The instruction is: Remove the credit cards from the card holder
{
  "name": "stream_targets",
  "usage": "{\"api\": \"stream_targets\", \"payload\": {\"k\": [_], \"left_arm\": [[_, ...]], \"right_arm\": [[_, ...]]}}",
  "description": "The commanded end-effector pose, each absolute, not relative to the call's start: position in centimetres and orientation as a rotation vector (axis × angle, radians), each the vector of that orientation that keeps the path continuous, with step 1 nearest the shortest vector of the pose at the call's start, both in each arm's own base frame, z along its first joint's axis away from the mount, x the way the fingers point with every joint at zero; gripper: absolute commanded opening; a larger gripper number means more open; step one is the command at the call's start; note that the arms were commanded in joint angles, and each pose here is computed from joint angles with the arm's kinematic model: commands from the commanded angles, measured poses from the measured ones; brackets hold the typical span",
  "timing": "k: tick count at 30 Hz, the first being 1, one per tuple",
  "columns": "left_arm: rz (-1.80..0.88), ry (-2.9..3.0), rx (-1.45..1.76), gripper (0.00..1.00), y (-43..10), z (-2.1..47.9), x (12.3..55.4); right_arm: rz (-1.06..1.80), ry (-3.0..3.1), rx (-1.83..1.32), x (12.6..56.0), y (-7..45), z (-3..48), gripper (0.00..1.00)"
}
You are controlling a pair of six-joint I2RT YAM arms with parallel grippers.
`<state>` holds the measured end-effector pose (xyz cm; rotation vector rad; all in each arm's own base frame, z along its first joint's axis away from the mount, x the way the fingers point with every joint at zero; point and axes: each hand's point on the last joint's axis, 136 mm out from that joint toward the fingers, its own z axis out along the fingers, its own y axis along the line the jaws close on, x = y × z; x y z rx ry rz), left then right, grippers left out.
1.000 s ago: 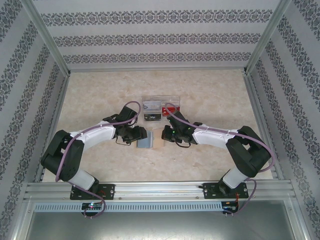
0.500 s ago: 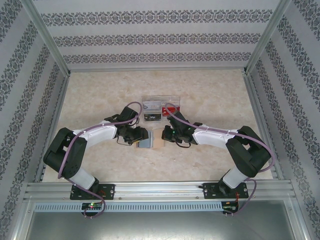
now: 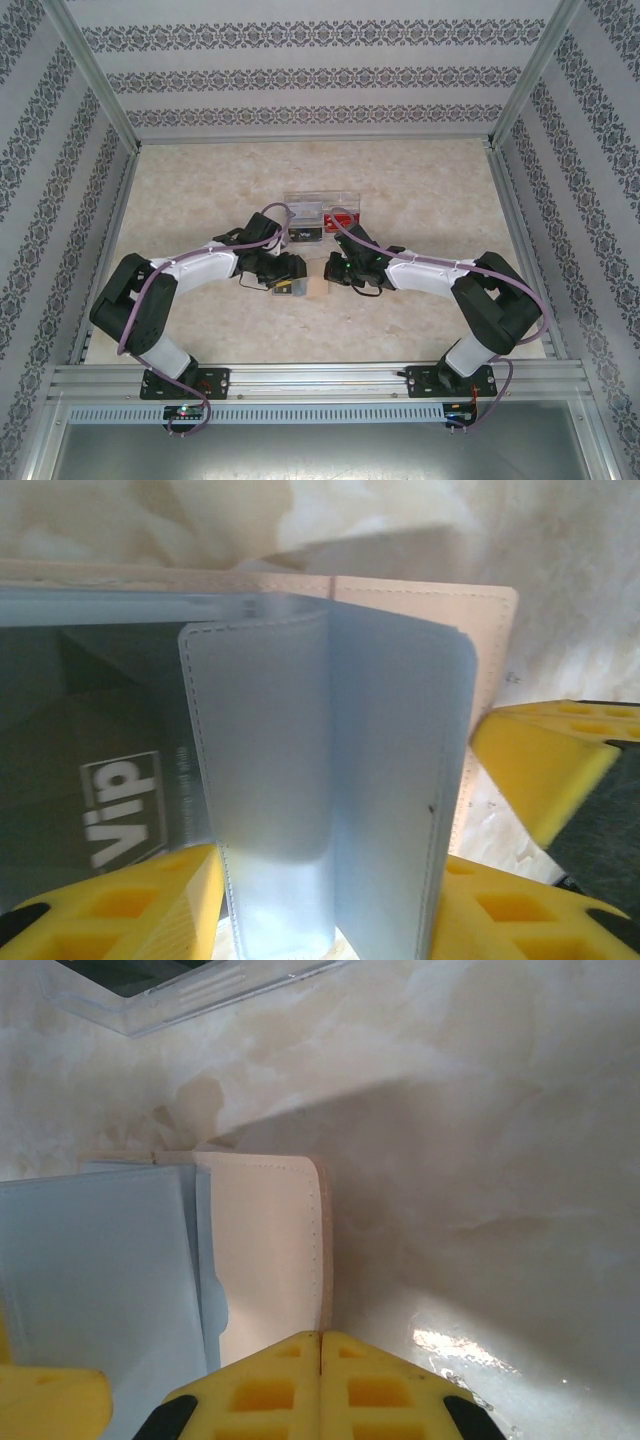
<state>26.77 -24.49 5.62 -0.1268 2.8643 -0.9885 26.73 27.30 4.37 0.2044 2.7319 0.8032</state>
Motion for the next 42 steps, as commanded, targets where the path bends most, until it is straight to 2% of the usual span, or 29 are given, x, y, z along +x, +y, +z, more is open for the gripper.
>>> {"api": "stream_targets", "payload": {"k": [1,9,21,25,29,35,39,42], "left_arm": [[-1.096,2.783,0.001,0.52,-27.2,7.9,27.9],[-1.144,2.77,0.06,0.49,-29.3,9.1,28.0],[-1.1,2.708,-0.083,0.45,-24.3,10.8,28.9],[-0.989,2.748,-0.131,0.45,-22.7,9.2,28.7],[-0.744,2.838,-0.209,0.44,-19.7,6.6,28.5],[-0.664,2.873,-0.239,0.43,-18.7,4.9,28.0],[-0.665,2.876,-0.238,0.43,-18.7,4.6,27.9],[-0.662,2.881,-0.24,0.38,-18.7,4.3,27.9]], "right_arm": [[0.791,2.741,0.24,26.8,26.8,3.7,0.0],[0.789,2.734,0.264,26.9,26.4,3.7,0.0],[0.791,2.741,0.247,27.1,26.6,3.8,0.0],[0.788,2.742,0.246,27.2,26.7,3.8,0.0],[0.789,2.743,0.246,27.3,26.7,3.8,0.0],[0.751,2.716,0.225,27.6,26.2,4.7,0.26],[0.721,2.673,0.15,28.2,26.1,6.8,0.27],[0.753,2.626,0.078,28.5,27.0,8.6,0.26]]}}
